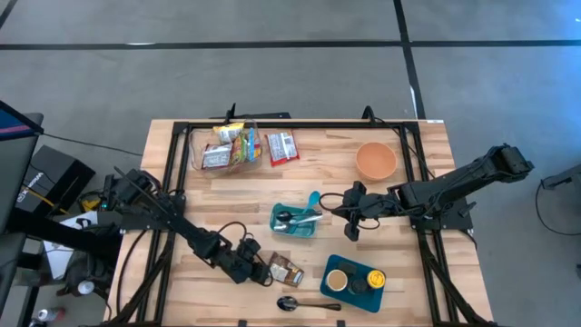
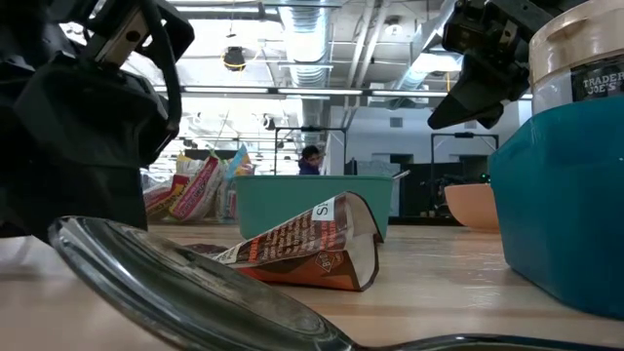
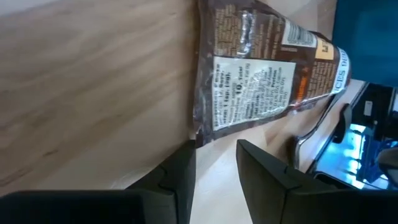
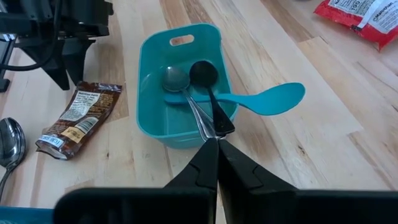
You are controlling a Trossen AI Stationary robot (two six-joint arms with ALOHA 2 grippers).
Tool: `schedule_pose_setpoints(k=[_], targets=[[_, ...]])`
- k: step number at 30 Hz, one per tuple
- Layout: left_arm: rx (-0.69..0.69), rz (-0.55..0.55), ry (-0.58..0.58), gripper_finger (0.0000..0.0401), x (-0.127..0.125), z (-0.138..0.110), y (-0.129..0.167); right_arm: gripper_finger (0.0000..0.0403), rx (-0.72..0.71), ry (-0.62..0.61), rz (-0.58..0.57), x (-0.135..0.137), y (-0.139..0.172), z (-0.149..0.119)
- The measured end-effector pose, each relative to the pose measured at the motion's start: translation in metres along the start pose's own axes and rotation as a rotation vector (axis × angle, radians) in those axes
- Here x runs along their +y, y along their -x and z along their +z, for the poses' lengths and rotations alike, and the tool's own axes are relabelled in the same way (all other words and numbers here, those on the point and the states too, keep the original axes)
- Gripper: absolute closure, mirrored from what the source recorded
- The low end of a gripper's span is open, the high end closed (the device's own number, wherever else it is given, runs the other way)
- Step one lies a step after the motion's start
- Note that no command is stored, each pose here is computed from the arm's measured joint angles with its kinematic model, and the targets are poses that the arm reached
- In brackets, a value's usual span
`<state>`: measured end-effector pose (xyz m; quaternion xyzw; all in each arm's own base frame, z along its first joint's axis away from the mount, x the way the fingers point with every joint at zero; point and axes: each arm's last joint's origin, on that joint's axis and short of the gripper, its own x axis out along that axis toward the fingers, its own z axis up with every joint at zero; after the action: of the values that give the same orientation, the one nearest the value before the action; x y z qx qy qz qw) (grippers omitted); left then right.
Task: Pick & Place Food Item
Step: Put the orange seasoning pack into the blue bin
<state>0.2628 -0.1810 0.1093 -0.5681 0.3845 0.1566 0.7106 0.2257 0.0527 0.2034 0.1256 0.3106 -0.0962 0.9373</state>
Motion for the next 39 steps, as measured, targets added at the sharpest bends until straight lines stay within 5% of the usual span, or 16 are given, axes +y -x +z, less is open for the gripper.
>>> schedule_pose_setpoints(k=[39], targets=[[-0.053, -0.014, -0.037, 0.029, -0.002, 0.01, -0.002, 0.0402, -0.001, 0.0, -0.002, 0.0, 0.0, 0.0]])
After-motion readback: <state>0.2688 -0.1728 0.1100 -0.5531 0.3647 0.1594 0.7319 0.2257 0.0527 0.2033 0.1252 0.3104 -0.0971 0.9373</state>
